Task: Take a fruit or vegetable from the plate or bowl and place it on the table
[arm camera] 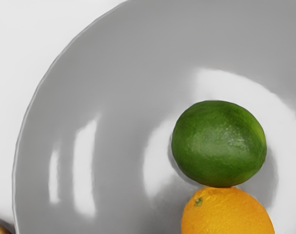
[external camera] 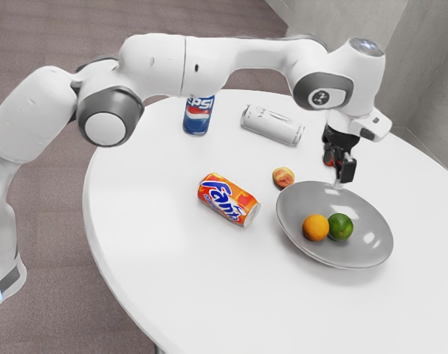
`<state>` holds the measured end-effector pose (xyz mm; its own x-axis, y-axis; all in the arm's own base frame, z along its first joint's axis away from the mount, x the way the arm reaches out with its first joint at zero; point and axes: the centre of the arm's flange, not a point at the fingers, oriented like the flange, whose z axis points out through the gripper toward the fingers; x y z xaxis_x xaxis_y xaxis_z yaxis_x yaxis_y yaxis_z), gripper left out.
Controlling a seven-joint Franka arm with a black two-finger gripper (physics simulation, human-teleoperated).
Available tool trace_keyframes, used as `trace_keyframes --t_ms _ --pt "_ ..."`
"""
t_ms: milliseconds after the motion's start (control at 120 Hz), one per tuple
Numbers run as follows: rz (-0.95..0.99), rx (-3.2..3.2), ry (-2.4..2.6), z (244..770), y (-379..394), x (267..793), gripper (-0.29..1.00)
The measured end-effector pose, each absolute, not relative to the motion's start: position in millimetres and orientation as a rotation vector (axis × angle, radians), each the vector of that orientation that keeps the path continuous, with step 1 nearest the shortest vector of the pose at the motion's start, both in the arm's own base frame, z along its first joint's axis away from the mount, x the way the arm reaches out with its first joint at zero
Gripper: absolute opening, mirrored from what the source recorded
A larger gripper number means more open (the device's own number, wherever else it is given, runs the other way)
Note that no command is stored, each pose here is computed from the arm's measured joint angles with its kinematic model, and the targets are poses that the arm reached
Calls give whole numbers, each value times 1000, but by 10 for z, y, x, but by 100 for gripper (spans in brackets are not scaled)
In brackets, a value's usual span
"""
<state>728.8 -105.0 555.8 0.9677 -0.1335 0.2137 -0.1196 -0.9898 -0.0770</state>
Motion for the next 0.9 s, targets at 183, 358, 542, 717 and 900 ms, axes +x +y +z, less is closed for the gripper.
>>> trace_keyframes --t_ms 183,358,542,717,900 --pt "-435 -3048 199 5352 -1109 7597 70" --pt "-361 -3070 199 4959 -1130 7699 70" --pt "-343 -3084 209 4857 -1185 7711 70" --pt "-351 -3097 231 4864 -1291 7699 70" --pt "-322 -3099 242 4701 -1355 7721 70"
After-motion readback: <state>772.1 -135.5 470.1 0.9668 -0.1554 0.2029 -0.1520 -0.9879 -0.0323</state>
